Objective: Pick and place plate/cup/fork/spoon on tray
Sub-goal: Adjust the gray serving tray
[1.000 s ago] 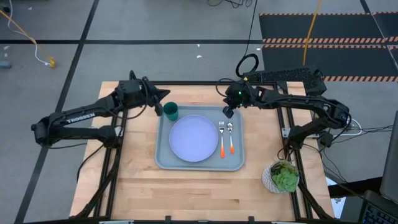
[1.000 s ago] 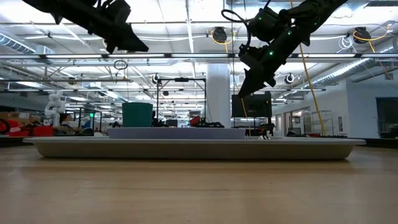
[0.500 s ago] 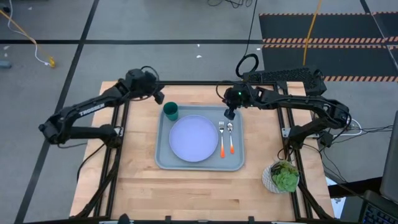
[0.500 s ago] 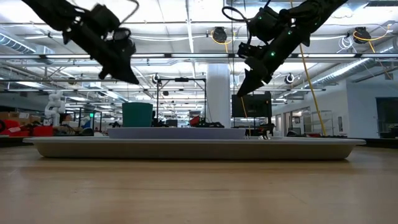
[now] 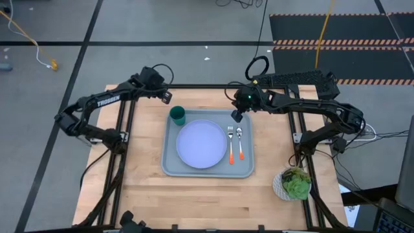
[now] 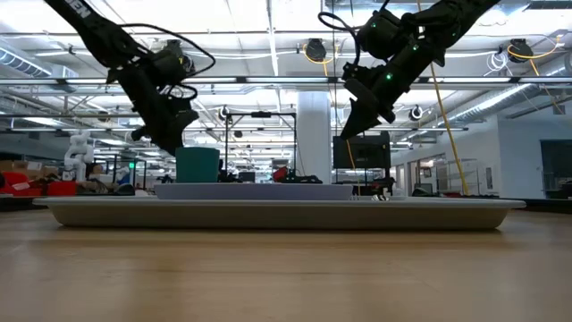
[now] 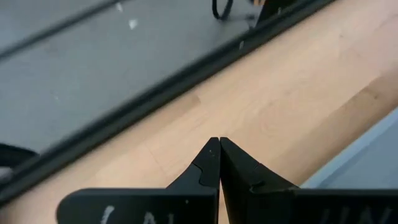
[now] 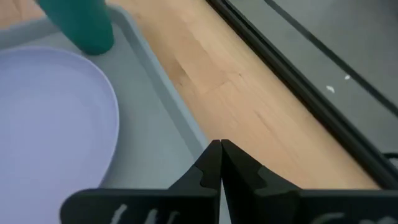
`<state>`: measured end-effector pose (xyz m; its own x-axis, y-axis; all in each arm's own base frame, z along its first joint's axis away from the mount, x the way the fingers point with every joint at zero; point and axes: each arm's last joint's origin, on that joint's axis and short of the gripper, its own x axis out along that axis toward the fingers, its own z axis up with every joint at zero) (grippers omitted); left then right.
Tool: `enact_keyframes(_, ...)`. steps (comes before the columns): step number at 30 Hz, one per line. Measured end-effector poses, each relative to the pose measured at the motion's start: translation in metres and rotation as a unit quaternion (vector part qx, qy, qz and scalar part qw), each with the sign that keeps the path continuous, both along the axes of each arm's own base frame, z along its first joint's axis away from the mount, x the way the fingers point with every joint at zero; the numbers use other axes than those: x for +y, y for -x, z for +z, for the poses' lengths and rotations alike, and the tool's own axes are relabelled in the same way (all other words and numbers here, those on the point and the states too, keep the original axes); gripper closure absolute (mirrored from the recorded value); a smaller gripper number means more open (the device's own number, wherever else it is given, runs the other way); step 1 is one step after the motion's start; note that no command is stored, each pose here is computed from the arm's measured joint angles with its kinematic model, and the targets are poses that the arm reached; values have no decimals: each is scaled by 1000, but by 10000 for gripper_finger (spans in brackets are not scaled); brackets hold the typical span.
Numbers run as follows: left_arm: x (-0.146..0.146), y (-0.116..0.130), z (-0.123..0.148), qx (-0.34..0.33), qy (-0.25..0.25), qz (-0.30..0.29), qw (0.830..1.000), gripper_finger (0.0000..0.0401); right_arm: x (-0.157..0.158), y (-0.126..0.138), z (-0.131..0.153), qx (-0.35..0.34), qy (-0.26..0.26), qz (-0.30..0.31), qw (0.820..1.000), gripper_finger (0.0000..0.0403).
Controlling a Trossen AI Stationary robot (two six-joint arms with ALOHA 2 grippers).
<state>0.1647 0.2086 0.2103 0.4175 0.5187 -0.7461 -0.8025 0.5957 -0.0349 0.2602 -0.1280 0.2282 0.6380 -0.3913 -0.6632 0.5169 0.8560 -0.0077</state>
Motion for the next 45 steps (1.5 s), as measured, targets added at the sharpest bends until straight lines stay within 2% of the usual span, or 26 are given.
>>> enact_keyframes(3, 7, 1, -5, 1, 31, -2, 1000, 398, 0, 0, 0, -9, -20, -20, 1000, 403)
enact_keyframes(7, 10, 1, -4, -1, 41, -12, 999, 398, -2, 4, 2, 5, -54, -48, 997, 403)
enact_keyframes(12, 3, -3, -5, 0, 52, -67, 996, 395, 2, 10, -4, 55, -73, -30, 995, 403)
enact_keyframes(16, 0, 0, -8, 83, 29, -65, 994, 395, 3, 13, -7, 80, -78, -22, 994, 403)
enact_keyframes(19, -4, 5, -12, 134, 33, -95, 986, 398, 5, 15, -8, 92, -85, -5, 992, 403)
enact_keyframes(23, -10, 5, -15, 159, 46, -160, 973, 396, 6, 15, -9, 99, -78, 24, 992, 403)
enact_keyframes(29, -18, 1, -24, 179, 13, -253, 951, 397, 5, 16, -13, 126, -25, 63, 990, 403)
enact_keyframes(33, -20, 1, -30, 176, 4, -274, 946, 398, 3, 17, -12, 139, 0, 42, 989, 403)
enact_keyframes(43, -13, -5, -45, 188, -16, -321, 928, 399, -7, 27, -15, 161, -17, 16, 987, 403)
enact_keyframes(45, -13, -6, -55, 191, 4, -335, 923, 400, -11, 30, -15, 163, -16, 12, 986, 403)
